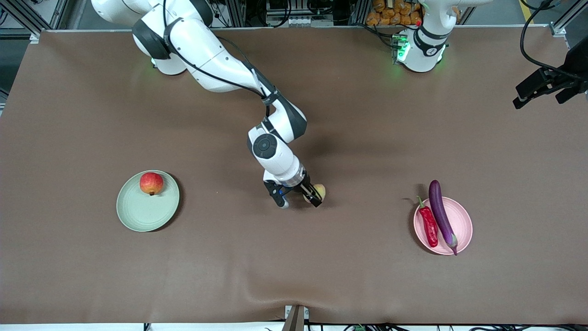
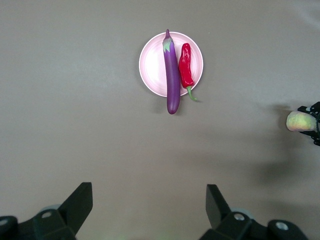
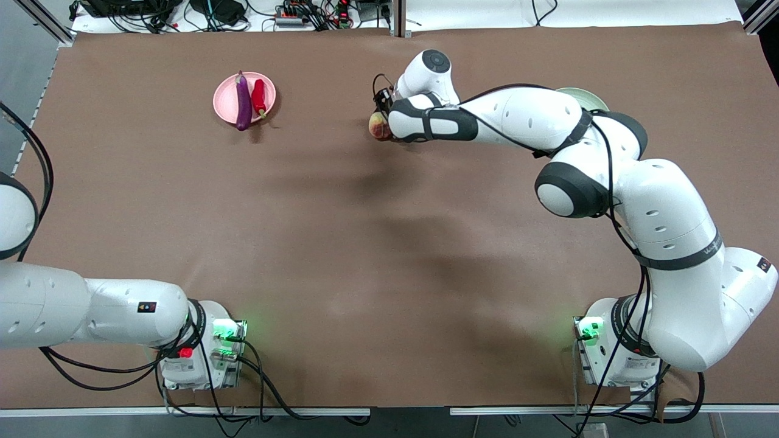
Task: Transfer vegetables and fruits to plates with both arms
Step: 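Release the pomegranate and grasp the yellow-green apple with the right gripper, then carry the apple with the right gripper onto the green plate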
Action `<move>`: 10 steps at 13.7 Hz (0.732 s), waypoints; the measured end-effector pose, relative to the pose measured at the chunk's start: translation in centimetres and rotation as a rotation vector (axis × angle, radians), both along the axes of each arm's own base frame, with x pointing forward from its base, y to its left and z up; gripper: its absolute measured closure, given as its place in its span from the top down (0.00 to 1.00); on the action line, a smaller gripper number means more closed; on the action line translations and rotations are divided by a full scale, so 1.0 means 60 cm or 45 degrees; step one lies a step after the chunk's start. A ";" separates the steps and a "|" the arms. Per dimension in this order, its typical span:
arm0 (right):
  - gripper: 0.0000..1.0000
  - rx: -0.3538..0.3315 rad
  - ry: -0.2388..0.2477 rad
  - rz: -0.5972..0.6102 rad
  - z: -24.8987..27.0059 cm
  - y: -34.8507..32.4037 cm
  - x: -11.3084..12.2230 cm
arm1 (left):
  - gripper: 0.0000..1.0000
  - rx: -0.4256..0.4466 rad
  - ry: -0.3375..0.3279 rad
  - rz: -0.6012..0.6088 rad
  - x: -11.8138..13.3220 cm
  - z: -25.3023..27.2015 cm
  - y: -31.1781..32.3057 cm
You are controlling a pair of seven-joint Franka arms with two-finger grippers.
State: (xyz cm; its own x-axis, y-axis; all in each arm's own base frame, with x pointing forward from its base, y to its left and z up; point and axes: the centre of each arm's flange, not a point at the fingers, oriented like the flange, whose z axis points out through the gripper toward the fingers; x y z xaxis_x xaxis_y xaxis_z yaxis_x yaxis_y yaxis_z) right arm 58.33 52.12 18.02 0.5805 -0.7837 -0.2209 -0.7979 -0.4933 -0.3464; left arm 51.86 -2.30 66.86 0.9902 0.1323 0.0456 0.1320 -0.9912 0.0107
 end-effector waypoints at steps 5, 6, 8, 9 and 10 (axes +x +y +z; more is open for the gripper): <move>0.83 -0.043 0.073 -0.028 0.037 -0.044 0.056 | 1.00 0.001 0.028 0.006 -0.004 -0.003 0.004; 0.83 -0.068 0.128 -0.024 0.055 -0.066 0.076 | 1.00 0.001 0.030 0.007 -0.004 -0.004 0.005; 0.83 -0.126 0.220 0.058 0.105 -0.132 0.116 | 1.00 0.001 0.030 0.006 -0.004 -0.004 0.004; 0.83 -0.156 0.262 0.132 0.132 -0.177 0.134 | 1.00 0.001 0.031 0.005 -0.004 -0.004 0.004; 0.83 -0.195 0.309 0.213 0.151 -0.228 0.150 | 1.00 0.001 0.031 0.004 -0.004 -0.004 0.003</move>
State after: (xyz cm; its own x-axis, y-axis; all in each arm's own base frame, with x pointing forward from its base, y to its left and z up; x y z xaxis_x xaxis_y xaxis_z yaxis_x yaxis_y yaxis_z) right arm 67.31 38.43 27.10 0.6489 -0.7167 -0.2554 -0.7516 -0.6561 -0.0682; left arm 51.62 -2.14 66.64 0.9906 0.1353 0.0220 0.1352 -0.9908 0.0063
